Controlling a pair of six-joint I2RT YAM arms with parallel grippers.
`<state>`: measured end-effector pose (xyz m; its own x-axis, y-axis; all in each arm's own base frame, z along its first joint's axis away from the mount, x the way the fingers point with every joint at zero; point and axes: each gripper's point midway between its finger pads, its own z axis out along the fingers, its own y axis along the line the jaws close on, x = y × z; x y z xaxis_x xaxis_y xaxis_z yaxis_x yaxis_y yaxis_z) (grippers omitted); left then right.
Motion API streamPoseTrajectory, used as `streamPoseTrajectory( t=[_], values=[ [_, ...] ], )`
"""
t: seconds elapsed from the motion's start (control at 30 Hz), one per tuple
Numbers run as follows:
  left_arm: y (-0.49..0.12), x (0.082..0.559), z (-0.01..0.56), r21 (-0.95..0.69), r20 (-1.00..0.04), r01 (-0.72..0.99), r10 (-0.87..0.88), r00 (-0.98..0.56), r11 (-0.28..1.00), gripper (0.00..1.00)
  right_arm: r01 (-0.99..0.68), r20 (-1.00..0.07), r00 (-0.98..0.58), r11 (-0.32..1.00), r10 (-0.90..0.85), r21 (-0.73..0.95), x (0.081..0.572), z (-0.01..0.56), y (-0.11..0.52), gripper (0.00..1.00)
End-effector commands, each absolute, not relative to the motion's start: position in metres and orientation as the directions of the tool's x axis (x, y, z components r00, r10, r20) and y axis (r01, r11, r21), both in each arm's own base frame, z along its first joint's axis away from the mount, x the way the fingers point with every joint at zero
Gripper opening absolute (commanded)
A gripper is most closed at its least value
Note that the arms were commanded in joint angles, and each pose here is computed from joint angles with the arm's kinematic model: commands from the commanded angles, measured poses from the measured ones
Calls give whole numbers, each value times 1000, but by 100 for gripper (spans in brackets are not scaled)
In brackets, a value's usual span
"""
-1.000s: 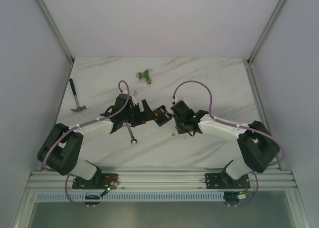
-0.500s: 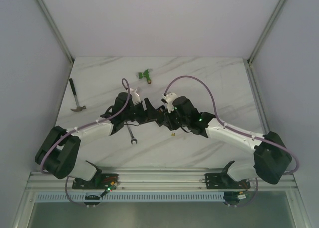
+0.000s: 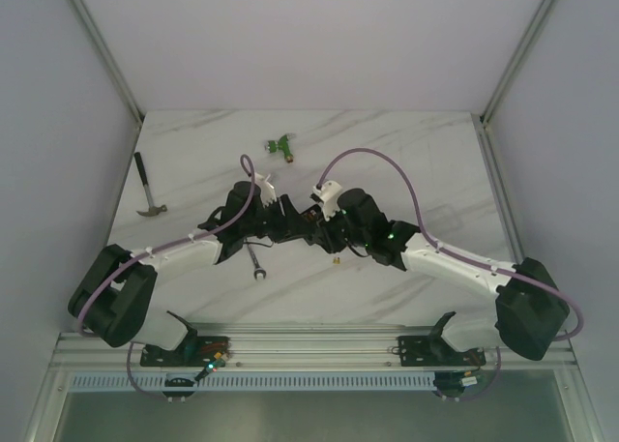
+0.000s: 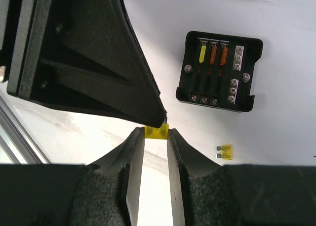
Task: Snap on the fuse box
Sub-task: Pick up the fuse from the center of the board.
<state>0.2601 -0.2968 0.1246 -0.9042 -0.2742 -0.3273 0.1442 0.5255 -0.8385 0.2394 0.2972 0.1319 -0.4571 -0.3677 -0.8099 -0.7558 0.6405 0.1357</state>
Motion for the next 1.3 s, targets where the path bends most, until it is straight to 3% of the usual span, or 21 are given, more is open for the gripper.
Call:
streamPoseTrajectory(
  t=[0.0, 0.53, 1.03, 1.27],
  values=[
    [-301, 263, 138, -854, -343, 165, -296, -891, 493, 47, -774, -845, -419, 618, -333, 139, 238, 143, 303, 24],
    [-298, 261, 151, -862, -361, 174, -338, -869, 476, 30, -763, -868, -422, 620, -261, 185, 240, 149, 311, 24],
    [-291, 262, 144, -848, -357, 139, -358, -862, 511, 29, -765, -884, -412, 611, -223, 203, 240, 159, 314, 24],
    [-292, 261, 147, -849, -362, 149, -354, -862, 506, 21, -763, -886, -412, 612, -214, 208, 241, 160, 316, 24]
  ],
)
